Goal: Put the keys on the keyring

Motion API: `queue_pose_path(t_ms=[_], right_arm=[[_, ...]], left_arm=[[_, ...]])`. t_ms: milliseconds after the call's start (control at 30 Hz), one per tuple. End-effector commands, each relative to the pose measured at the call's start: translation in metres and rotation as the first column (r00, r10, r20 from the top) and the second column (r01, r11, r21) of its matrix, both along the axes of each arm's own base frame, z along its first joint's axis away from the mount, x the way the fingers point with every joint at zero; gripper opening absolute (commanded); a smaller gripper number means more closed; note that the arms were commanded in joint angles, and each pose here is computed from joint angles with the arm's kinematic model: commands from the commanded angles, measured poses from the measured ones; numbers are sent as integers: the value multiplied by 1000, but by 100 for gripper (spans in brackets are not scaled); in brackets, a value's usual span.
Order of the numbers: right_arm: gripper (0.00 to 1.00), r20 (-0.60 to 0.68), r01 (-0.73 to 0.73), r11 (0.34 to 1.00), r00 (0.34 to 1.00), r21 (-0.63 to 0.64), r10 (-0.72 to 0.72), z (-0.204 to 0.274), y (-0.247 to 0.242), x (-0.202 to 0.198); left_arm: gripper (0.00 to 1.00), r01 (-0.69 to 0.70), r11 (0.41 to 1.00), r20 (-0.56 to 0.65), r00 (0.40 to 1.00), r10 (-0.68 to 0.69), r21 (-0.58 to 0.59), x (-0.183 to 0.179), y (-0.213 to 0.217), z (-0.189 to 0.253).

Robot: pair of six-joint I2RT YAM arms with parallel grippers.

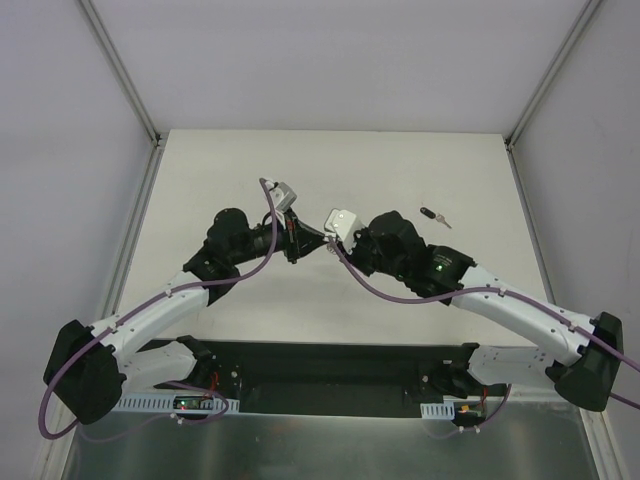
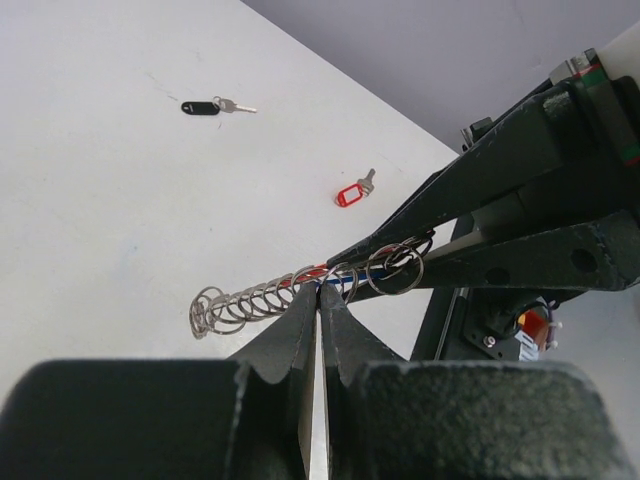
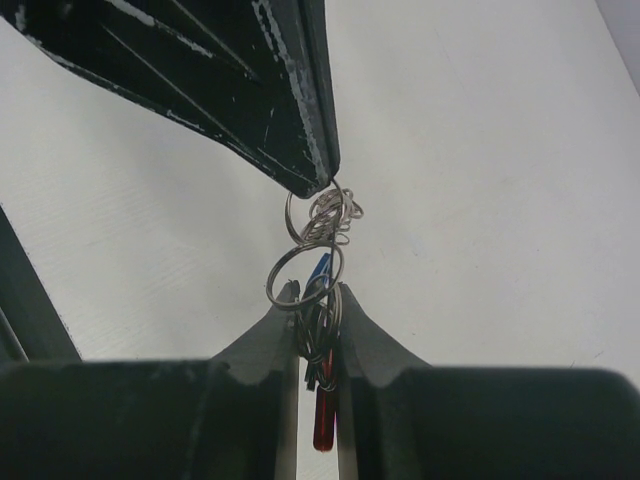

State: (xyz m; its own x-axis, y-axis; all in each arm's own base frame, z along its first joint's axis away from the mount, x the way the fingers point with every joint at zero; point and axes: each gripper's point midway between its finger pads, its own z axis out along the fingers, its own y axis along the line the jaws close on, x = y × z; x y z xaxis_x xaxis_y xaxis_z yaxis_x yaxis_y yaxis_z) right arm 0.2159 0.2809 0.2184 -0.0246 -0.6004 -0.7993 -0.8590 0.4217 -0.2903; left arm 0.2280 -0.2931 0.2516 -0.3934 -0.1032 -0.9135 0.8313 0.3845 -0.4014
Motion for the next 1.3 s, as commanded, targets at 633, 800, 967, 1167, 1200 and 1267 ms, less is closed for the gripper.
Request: queue_pose_path(t_ms=[633,800,967,1167,1200,1267], right_arm=[[1,68,59,998,996,0,-59,2,10,8],[1,67,64,998,996,-1,-64,6,8,7],[1,89,82,996,993,-26,-79,7,2,11],[1,90,-13,999,996,-45,17,17,3,-1],[1,91,-23,999,995,-49,28,18,2,-3],[1,92,-50,997,994,-57,55,22,2,-6]], left_arm=[[0,-215,944,40,972,232,-250,5,17,38],[0,-220,946,29,972,233,-237,5,17,36],[0,-190,958,33,979,202,-217,0,15,31],[13,-95,985,54,993,104,-143,-18,11,9],[17,-87,986,62,993,97,-139,-21,13,9],[22,-69,991,88,993,80,-116,-25,15,4]])
